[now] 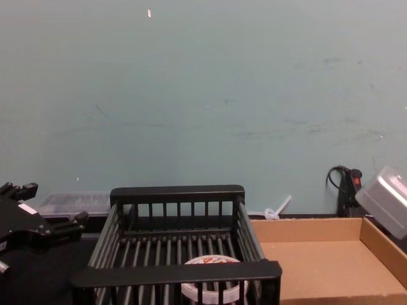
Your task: Pick up the white tape and place it into the black box , Pick up the silver tape and place it into the brown box.
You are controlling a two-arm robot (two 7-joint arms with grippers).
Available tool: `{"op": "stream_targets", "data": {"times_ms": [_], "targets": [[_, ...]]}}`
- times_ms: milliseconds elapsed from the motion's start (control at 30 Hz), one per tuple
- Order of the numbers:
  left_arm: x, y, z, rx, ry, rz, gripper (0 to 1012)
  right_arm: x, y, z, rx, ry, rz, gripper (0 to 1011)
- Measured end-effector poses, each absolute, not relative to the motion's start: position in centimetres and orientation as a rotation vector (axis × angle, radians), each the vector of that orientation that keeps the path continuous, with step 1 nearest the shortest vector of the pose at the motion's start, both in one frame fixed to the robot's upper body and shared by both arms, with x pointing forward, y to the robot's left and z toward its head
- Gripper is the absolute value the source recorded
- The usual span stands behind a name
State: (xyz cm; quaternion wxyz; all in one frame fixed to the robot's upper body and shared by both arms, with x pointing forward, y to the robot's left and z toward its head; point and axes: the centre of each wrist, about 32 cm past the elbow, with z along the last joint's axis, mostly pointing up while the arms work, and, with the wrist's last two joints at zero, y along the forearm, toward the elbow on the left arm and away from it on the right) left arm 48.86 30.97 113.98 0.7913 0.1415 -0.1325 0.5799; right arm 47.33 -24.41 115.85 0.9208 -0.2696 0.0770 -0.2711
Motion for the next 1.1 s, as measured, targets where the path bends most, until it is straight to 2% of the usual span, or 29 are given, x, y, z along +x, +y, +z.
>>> {"op": "stream_targets", "data": {"times_ms": [300,467,567,633,733,767,833,867,967,1000,1100], "targets": [[48.86,30.96,113.98,0.305,-0.285,1.248,1001,47.33,-24.43,115.85,-0.554,0.159,-0.557,1002],[48.86,30.97,113.98,0.304,-0.285,1.248,1001,47.32,-24.44,115.86,-0.553,0.159,-0.557,924],[48.86,30.97,113.98,0.304,-0.285,1.248,1001,47.32,-24.44,115.87,-0.553,0.159,-0.557,847],[48.86,30.97,113.98,0.305,-0.285,1.248,1001,47.32,-24.44,115.87,-0.553,0.159,-0.557,758],[48.86,30.97,113.98,0.304,-0.285,1.248,1001,47.32,-24.44,115.87,-0.552,0.159,-0.557,705],[48.86,30.97,113.98,0.305,-0.285,1.248,1001,47.32,-24.44,115.87,-0.552,0.159,-0.557,648],[48.86,30.97,113.98,0.304,-0.285,1.248,1001,47.32,-24.44,115.87,-0.552,0.159,-0.557,604],[48.86,30.97,113.98,0.304,-0.285,1.248,1001,47.32,-24.44,115.87,-0.552,0.159,-0.557,541],[48.86,30.97,113.97,0.305,-0.285,1.248,1001,47.32,-24.44,115.87,-0.552,0.159,-0.557,481],[48.86,30.97,113.98,0.305,-0.285,1.248,1001,47.32,-24.44,115.87,-0.552,0.159,-0.557,416],[48.86,30.97,113.98,0.304,-0.285,1.248,1001,47.32,-24.44,115.87,-0.552,0.159,-0.557,338]]}}
